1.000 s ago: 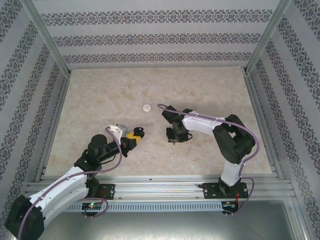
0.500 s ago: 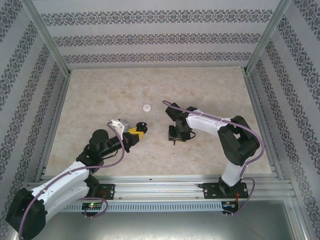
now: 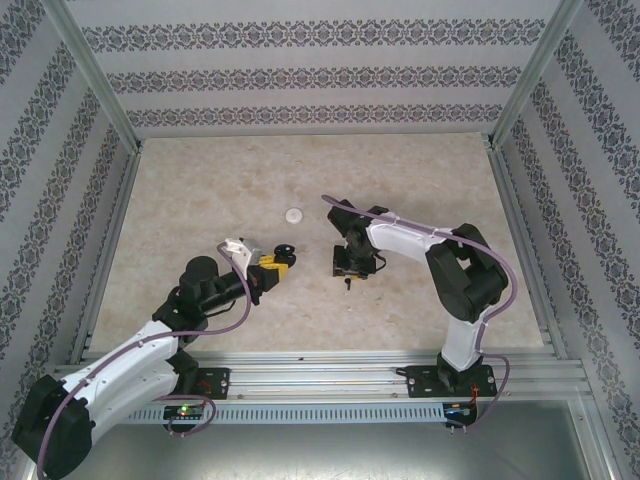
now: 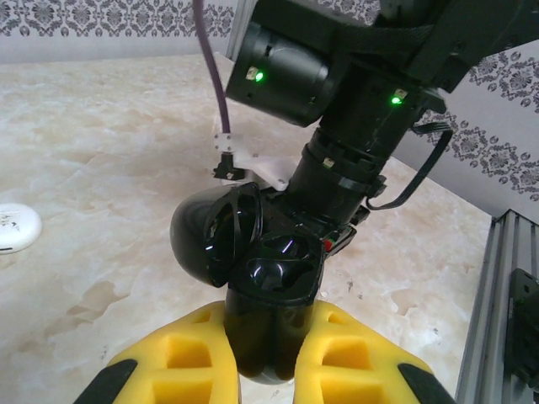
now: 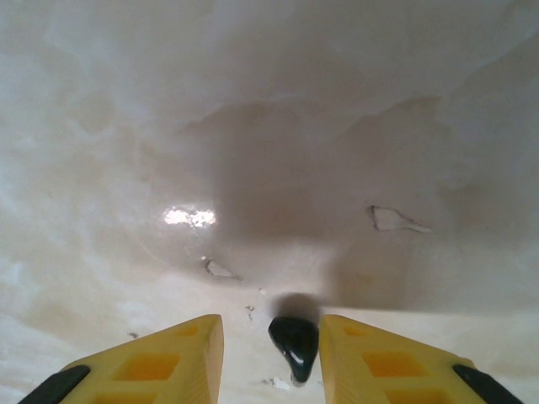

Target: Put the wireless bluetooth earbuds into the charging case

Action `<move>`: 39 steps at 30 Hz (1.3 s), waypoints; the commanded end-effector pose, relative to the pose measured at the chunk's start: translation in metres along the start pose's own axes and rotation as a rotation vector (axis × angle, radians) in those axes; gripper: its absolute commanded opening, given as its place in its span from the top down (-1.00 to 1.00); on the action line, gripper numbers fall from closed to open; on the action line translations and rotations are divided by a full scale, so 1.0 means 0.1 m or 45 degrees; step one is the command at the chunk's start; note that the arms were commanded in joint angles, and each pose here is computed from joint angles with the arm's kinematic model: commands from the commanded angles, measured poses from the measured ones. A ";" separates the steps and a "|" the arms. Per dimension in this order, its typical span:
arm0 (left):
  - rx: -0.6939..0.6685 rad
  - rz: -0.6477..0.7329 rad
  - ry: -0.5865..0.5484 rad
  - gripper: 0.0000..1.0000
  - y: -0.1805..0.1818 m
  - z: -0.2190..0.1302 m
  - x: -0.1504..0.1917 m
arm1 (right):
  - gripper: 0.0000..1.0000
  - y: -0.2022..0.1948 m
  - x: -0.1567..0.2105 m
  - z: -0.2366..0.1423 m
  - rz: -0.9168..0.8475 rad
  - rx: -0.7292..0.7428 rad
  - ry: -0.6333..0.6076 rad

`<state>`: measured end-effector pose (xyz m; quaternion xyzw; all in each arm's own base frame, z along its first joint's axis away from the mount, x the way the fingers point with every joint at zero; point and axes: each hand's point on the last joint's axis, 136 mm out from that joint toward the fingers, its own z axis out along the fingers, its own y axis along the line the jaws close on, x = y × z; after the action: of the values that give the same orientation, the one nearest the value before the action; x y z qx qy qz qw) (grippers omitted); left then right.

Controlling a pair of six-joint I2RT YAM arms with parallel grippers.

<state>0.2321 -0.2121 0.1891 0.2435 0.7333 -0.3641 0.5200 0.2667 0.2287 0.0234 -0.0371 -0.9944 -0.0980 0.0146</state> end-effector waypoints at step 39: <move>0.282 0.187 -0.184 1.00 -0.39 0.00 -0.33 | 0.74 0.15 -0.12 -0.78 -0.110 0.002 -0.281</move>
<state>0.2194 -0.2301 0.2060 0.2972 0.6782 -0.4100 0.5325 0.2759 0.2313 0.0703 -0.0189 -0.9947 -0.0927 -0.0411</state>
